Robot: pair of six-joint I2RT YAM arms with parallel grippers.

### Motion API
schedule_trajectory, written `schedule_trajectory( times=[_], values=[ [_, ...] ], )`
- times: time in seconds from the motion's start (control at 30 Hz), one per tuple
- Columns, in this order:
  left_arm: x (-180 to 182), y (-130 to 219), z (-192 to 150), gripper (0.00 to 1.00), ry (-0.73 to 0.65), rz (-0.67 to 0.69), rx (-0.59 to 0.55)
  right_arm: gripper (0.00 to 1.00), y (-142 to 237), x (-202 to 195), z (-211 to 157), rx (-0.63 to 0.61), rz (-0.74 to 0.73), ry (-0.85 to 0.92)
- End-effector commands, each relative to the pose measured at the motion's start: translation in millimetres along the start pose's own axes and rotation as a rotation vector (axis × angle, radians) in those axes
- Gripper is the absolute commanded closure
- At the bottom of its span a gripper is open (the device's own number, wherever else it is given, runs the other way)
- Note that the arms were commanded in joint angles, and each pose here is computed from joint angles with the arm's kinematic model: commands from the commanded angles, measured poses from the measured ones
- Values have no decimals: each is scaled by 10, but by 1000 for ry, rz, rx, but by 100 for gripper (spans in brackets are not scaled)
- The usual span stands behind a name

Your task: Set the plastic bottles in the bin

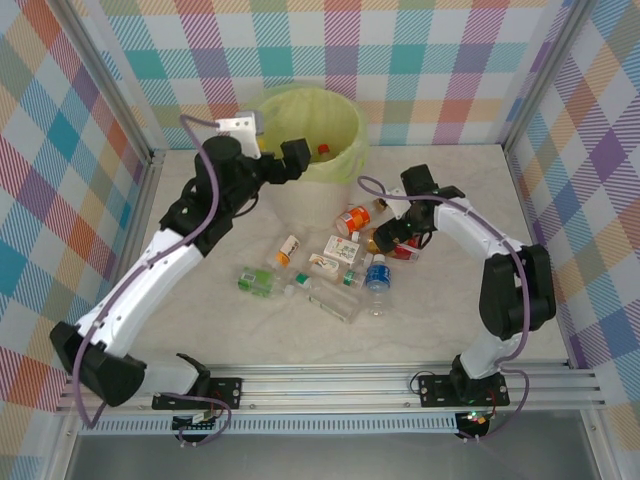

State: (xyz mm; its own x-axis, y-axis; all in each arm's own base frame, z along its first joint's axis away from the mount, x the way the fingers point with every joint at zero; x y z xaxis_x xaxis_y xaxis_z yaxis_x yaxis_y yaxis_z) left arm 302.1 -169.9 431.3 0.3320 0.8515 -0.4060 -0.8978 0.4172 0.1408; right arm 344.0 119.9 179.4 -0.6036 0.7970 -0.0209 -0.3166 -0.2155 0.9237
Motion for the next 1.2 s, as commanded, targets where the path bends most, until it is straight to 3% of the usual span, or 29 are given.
schedule_trajectory(
  times=[0.0,0.3,0.57,0.9,1.03,1.17],
  values=[
    [120,319,34,0,68,43,-77,0,-73,-33,14,47,38,62],
    [506,892,-254,0,153,214,-152,0,-433,-107,63,158,75,157],
    [725,1028,-449,0,193,332,-166,2,-615,-157,29,279,109,193],
    [839,974,-615,0,235,370,-157,6,-592,-353,-106,326,82,5],
    [865,946,-646,0,240,377,-142,16,-581,-490,-224,350,28,-118],
    [894,910,-696,0,257,384,-135,19,-544,-528,-327,329,33,-213]
  ],
)
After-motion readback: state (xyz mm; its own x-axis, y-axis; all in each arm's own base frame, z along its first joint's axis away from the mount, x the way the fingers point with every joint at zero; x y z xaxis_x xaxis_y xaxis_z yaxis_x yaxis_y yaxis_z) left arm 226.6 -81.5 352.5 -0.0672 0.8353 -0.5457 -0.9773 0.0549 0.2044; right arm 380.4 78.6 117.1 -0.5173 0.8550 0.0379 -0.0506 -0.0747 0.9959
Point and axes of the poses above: each hand's point on the last joint's axis, 136 mm out from that joint toward the fingers, its own y axis back along the fingers, its own x axis along the line the jaws close on, z = x × y, the point moved 8 cm from there along y, back along the fingers, and after that the axes turned 1 degree about y, right-handed, at the moved point
